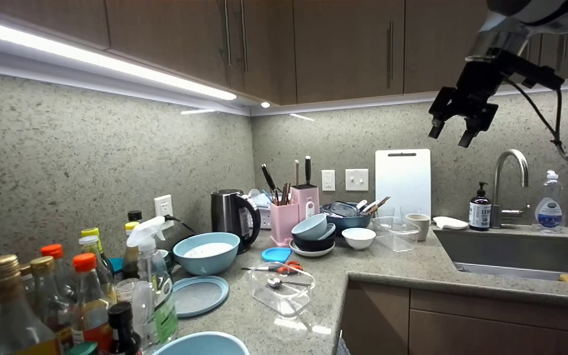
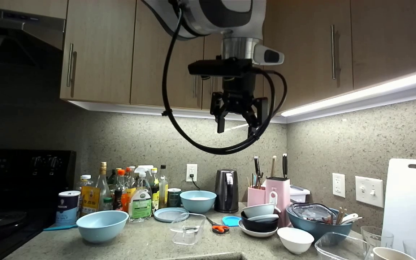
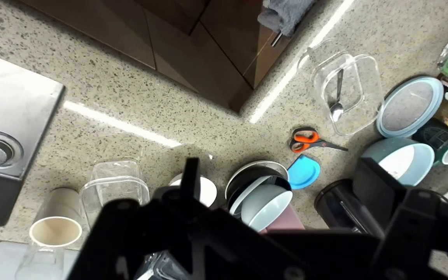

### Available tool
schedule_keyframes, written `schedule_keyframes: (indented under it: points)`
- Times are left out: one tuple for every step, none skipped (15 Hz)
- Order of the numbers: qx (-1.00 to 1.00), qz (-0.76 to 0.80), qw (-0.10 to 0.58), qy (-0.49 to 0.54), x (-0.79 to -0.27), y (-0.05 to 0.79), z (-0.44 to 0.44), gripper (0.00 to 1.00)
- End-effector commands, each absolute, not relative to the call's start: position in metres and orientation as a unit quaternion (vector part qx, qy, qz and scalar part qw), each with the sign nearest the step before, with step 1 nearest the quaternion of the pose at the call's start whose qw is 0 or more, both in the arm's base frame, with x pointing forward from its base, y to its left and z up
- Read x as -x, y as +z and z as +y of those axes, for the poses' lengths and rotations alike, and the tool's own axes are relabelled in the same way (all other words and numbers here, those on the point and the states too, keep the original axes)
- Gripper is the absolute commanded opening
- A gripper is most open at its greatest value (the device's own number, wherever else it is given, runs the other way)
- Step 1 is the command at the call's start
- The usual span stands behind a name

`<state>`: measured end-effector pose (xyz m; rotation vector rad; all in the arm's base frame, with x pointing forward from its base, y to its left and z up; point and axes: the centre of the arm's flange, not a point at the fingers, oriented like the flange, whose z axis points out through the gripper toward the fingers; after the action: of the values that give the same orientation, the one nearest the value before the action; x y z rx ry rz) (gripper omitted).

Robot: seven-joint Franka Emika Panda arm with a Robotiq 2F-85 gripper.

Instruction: Put the chopstick in the right blue bowl

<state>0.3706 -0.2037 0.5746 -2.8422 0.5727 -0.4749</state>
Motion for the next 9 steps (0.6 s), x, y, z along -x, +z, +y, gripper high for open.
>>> schedule_keyframes:
  points:
    - [0.962, 0.226, 0.087, -0.127, -0.435, 0.566, -0.233, 1.0]
    - [0.961, 0.233, 0.083, -0.121, -0.448, 0.563, -0.242, 1.0]
    - [0.961, 0.241, 0.08, -0.115, -0.46, 0.56, -0.251, 1.0]
    - [0.96, 0.246, 0.071, -0.114, -0.472, 0.556, -0.263, 1.0]
    - [0.958, 0.253, 0.063, -0.118, -0.483, 0.552, -0.274, 1.0]
    - [0.957, 0.257, 0.064, -0.117, -0.492, 0.549, -0.284, 1.0]
    - [0.955, 0.267, 0.06, -0.118, -0.496, 0.547, -0.293, 1.0]
    - [0.961, 0.247, 0.058, -0.113, -0.473, 0.543, -0.27, 1.0]
    - [0.96, 0.251, 0.054, -0.111, -0.479, 0.54, -0.276, 1.0]
